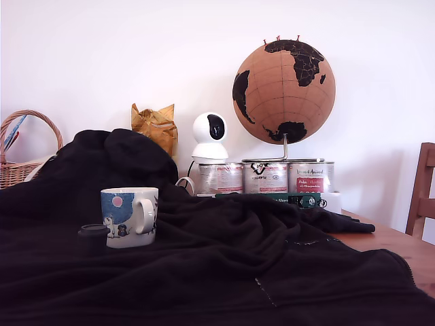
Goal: Pick the grey coffee capsule and place it inside the blue coffee cup
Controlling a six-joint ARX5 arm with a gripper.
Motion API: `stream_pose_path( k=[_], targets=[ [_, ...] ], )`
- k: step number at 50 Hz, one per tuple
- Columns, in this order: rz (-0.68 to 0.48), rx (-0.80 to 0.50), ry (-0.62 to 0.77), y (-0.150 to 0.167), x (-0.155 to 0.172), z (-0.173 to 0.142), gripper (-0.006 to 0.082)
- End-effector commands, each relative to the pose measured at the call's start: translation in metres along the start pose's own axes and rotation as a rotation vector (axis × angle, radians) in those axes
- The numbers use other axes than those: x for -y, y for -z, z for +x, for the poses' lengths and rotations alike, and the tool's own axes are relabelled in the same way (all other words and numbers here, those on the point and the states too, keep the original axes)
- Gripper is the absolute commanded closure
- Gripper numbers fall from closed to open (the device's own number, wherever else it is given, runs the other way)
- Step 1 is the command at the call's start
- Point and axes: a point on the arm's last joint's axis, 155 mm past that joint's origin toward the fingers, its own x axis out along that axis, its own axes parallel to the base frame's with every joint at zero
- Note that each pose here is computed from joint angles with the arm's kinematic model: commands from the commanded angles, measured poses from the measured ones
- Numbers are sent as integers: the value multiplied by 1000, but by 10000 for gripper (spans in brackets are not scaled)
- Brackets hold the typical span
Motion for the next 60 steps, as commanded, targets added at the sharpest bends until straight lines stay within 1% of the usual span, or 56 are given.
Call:
stream_pose_path(
  k=[1,5,10,15,19,26,38,40,45,51,53,55,60],
  targets=[
    [-44,-71,104,21,18,-1,783],
    [-70,-61,109,18,19,-1,782],
    [-112,-1,121,2,21,-1,783],
    [-144,67,191,-16,33,-4,783],
    [-179,70,231,-19,40,-5,783],
    [-233,11,343,-10,61,-7,784],
    [-243,-129,421,20,83,-5,786],
    [-228,-148,434,25,87,-5,786],
    [-146,-176,471,35,96,-4,786],
    [-89,-209,503,47,105,-2,785],
    [-81,-221,512,50,107,-1,765],
    [-73,-233,520,54,109,1,696],
    [-36,-211,541,53,115,6,399]
  ],
)
